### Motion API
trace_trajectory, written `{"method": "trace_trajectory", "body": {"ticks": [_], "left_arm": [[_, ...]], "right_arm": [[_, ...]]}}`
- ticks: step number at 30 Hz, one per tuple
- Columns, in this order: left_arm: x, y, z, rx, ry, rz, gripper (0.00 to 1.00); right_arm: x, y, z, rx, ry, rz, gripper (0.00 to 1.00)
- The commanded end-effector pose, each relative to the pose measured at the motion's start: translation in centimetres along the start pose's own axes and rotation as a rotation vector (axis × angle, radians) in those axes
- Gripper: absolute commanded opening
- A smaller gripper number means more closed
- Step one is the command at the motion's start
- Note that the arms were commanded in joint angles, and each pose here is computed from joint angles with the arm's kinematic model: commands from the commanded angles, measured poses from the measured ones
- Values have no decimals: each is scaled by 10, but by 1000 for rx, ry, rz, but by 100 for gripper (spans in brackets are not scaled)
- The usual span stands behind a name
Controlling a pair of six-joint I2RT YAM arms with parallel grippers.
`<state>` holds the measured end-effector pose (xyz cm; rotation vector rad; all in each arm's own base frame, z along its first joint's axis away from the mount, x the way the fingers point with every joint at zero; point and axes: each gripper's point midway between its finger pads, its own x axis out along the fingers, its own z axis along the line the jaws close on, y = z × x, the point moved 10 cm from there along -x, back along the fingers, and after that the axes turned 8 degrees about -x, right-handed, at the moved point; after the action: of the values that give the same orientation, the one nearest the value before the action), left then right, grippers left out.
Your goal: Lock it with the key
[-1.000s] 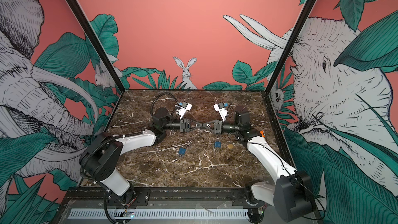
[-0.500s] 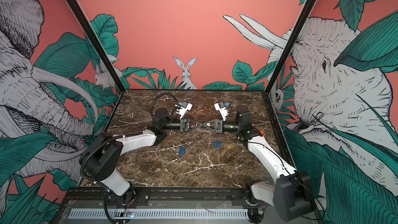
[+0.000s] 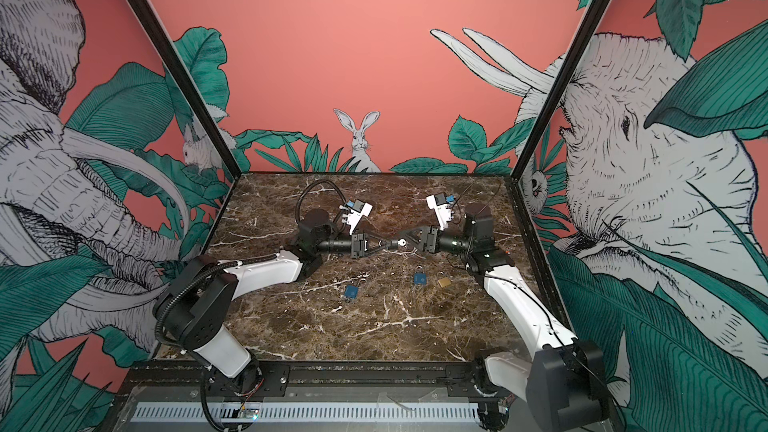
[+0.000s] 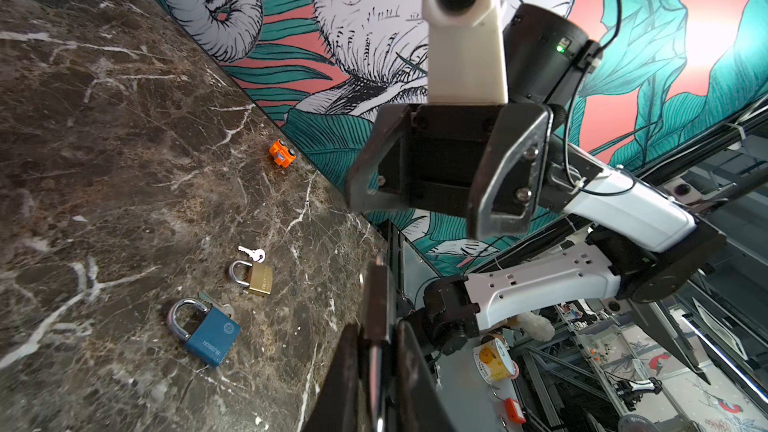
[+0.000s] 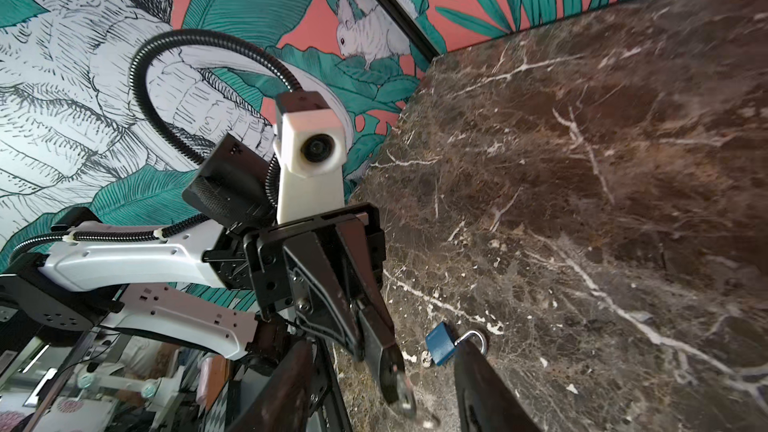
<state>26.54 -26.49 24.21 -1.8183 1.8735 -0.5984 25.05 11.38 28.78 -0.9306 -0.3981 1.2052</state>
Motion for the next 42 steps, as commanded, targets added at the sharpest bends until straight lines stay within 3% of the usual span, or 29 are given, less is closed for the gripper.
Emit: {"method": "trace_trajectory", "body": {"ticks": [1,9,21,35,42], "left_arm": [[-10,-13,-20,120,63,-38,0],[-13,-14,-35,175,76,10,0],[-14,-14,-39,167,95,-3,0],[-15,-13,-38,155,103,-7,0],[-15,-13,-38,156,103,-6,0]], "right_arm": [[-10,-2,10,-72,-19,-10,52],[-11,1,16,-110,-88,12,36],[1,1,16,-103,-130,34,32],[22,6,10,-73,-167,54,17],[23,4,10,-68,-174,52,14]]}}
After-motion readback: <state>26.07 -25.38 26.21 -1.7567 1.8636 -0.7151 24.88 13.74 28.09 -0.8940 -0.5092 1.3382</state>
